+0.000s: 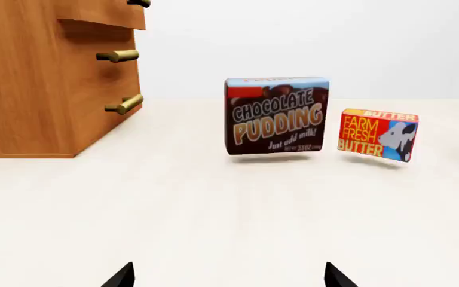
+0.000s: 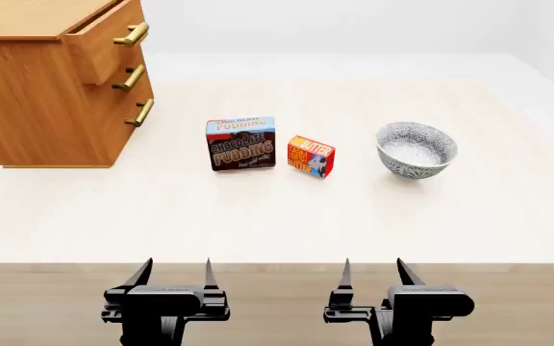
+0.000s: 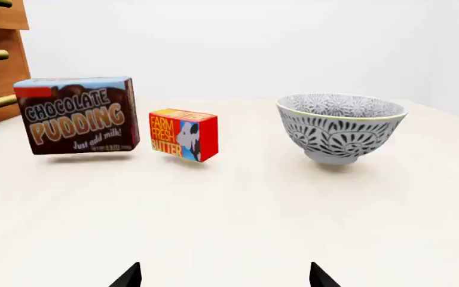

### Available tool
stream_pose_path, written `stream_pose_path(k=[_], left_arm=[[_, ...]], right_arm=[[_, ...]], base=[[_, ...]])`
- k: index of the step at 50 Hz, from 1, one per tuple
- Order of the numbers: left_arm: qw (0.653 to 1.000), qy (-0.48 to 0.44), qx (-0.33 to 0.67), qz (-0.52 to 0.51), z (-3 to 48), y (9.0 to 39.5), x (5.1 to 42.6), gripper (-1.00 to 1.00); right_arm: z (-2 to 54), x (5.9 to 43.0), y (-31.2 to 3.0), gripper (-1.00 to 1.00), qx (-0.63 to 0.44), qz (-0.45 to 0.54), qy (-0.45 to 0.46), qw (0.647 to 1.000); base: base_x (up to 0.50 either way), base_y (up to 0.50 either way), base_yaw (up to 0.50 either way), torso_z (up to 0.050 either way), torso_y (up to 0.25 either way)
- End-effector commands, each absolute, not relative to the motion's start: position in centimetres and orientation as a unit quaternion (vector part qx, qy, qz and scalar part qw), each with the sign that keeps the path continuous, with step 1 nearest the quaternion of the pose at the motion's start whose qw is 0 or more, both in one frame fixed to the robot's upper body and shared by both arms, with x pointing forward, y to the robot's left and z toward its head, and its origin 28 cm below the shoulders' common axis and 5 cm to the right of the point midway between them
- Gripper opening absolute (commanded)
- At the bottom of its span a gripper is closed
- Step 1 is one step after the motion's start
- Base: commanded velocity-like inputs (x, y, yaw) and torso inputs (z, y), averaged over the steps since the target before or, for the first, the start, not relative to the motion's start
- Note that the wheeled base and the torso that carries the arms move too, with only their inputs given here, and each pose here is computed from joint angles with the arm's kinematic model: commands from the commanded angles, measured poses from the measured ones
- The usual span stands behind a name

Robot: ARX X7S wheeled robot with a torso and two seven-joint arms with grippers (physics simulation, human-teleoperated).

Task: Put the butter at the back in the top drawer of the cabinet and close it.

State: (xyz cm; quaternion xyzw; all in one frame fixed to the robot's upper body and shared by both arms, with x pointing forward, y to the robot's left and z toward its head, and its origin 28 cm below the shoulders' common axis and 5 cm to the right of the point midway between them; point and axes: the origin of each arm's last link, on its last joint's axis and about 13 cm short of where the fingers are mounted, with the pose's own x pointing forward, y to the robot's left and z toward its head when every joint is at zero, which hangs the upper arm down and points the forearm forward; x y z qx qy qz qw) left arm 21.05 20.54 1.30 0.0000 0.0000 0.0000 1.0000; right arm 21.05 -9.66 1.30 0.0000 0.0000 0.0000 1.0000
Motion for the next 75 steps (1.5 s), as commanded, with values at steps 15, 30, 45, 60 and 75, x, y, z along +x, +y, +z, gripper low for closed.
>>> stream_pose_path(k=[15,30,45,60,75], left_arm=[[1.000,0.002,0.000,-0.001,1.2,20.5,20.9,1.00],[1.000,0.002,-0.001,-0.001,1.4,20.5,21.7,1.00],[1.000,0.004,-0.007,0.003,1.4,20.7,21.6,1.00],[1.000,-0.001,-0.006,0.014,1.9,21.1,22.1,1.00],[0.999,-0.033,-0.009,0.008,4.3,21.3,19.9,1.00]], right_arm=[[1.0,20.6,-9.6,1.00,0.004,0.006,0.004,1.000],[1.2,21.0,-9.5,1.00,-0.001,0.005,0.002,1.000],[1.1,20.9,-9.7,1.00,0.001,-0.003,0.003,1.000],[1.7,21.5,-9.9,1.00,0.020,-0.003,-0.003,1.000],[2.1,20.4,-8.9,1.00,-0.006,0.015,-0.029,0.999]], base=[[0.00,0.00,0.00,0.000,0.000],[0.00,0.46,0.00,0.000,0.000],[0.00,0.24,0.00,0.001,0.000],[0.00,0.00,0.00,0.049,0.000],[0.00,0.00,0.00,0.050,0.000]])
